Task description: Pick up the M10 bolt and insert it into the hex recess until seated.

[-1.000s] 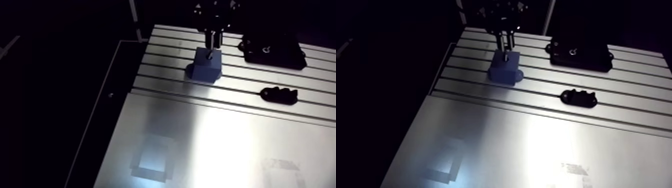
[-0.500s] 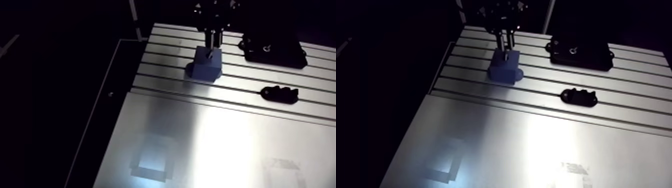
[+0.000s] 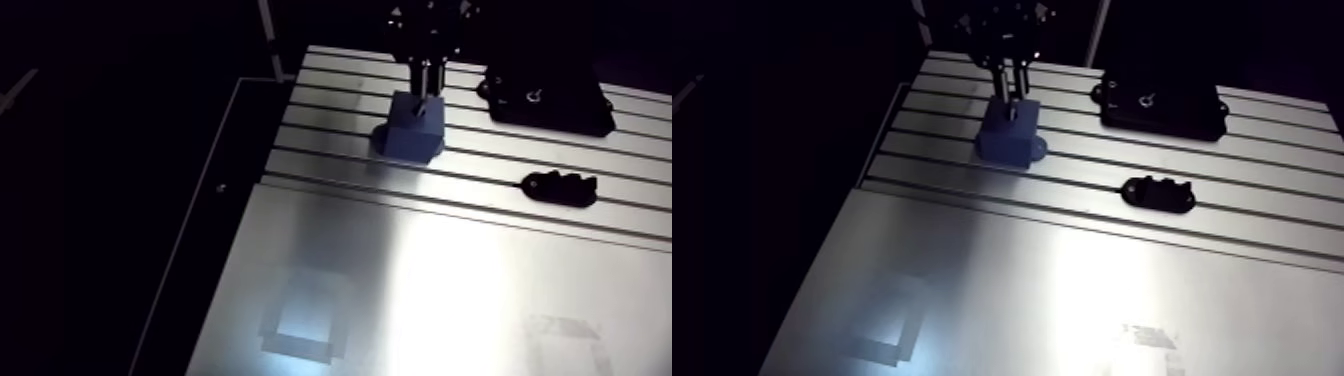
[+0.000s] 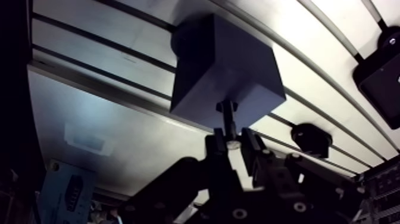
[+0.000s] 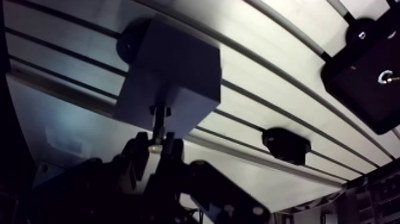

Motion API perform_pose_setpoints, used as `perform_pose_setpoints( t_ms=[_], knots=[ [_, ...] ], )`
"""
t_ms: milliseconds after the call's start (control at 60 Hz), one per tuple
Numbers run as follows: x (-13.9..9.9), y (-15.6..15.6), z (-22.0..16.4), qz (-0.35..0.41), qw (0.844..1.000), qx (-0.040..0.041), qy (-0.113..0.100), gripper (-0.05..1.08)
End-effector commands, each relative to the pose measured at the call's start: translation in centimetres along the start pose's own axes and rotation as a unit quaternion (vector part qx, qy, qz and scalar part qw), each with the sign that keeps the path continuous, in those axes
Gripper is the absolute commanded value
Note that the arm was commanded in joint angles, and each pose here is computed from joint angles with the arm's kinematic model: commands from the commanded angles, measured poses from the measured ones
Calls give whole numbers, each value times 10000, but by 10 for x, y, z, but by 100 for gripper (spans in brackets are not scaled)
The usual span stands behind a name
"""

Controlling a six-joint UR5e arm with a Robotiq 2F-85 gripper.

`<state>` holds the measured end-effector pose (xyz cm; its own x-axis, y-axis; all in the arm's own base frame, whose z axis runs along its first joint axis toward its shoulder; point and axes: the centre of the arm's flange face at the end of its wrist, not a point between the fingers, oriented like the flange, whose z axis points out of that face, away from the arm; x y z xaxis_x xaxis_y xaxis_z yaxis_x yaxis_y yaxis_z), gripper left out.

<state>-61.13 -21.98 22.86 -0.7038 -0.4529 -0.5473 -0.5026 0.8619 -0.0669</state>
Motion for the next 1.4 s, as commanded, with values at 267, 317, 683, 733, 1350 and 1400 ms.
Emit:
perform_pose_setpoints(
  t_ms=[267,317,683,733,1350,1400],
  knots=[
    [0,0,0,2,10000,-6,18,67],
    [1,0,0,-3,10000,-8,24,60],
    [-1,-2,2,-52,10000,2,6,1],
    [-1,-2,2,-51,10000,0,12,1],
    [-14,2,-17,506,9959,-220,714,1],
    [-19,2,-20,541,9951,-237,791,1]
  ],
)
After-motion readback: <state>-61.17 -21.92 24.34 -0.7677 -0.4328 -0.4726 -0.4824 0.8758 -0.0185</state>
